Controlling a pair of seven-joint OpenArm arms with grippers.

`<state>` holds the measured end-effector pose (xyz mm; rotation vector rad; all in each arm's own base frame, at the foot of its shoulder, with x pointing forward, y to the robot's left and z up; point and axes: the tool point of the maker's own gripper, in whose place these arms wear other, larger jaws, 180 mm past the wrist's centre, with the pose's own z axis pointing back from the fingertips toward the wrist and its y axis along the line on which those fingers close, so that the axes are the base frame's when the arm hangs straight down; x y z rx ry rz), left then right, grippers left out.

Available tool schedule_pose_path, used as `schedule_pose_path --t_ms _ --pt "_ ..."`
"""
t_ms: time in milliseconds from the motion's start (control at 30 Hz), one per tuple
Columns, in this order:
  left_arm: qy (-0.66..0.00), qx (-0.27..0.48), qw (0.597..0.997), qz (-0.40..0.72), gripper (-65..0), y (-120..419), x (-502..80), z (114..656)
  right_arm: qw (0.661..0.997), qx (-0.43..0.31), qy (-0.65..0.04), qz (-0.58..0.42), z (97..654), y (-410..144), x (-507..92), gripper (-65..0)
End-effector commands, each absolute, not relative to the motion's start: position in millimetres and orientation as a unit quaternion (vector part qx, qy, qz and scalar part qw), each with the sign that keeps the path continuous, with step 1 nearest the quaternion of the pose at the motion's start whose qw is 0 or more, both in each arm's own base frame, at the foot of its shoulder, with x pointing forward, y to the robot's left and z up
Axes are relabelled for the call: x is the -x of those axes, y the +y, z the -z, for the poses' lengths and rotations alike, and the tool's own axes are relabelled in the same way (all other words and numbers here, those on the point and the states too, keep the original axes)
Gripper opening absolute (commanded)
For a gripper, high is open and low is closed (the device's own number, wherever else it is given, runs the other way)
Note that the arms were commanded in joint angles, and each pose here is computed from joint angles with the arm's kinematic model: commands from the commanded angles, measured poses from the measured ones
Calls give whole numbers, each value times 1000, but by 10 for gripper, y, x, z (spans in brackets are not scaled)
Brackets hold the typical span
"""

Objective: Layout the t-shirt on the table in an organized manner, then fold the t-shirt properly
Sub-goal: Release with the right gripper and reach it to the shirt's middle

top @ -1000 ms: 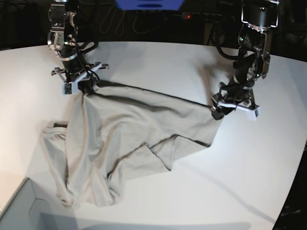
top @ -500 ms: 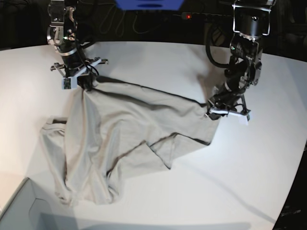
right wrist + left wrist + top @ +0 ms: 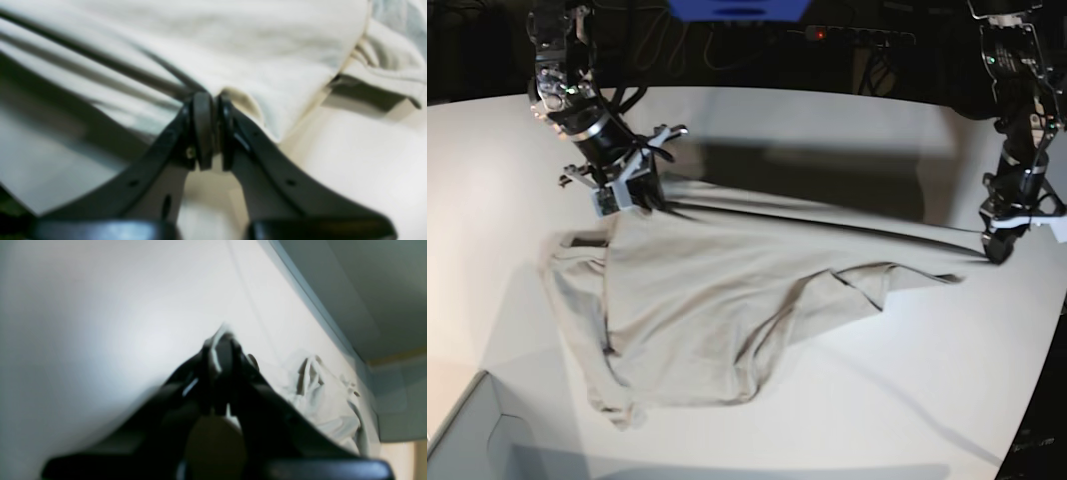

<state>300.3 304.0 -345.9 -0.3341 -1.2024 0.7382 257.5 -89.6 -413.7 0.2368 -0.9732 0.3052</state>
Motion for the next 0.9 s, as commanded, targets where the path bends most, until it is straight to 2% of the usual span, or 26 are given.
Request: schedule_pose_path --t_ms 0,200,267,467,733,867 --pt "-590 125 720 -344 -650 3313 -3033 3211 856 -106 -482 -156 4000 -901 -2656 -575" --pt "-576 120 725 -359 -650 3475 -2942 3209 836 -121 -503 -186 3742 -661 -2670 -376" --pt "-577 120 724 -358 -650 3472 -2945 3198 837 -122 -501 -185 3749 -660 -2637 -337" --pt "-580 116 721 -361 -650 3511 -2930 3183 857 -137 -463 -182 4018 -598 -2406 -327" --pt "-589 118 714 -358 -650 3526 -3022 3093 856 -225 -408 -226 4340 222 -2130 -326" --pt "-589 117 715 -358 -650 3525 -3021 3096 859 -239 -393 -227 4465 392 -2185 -326"
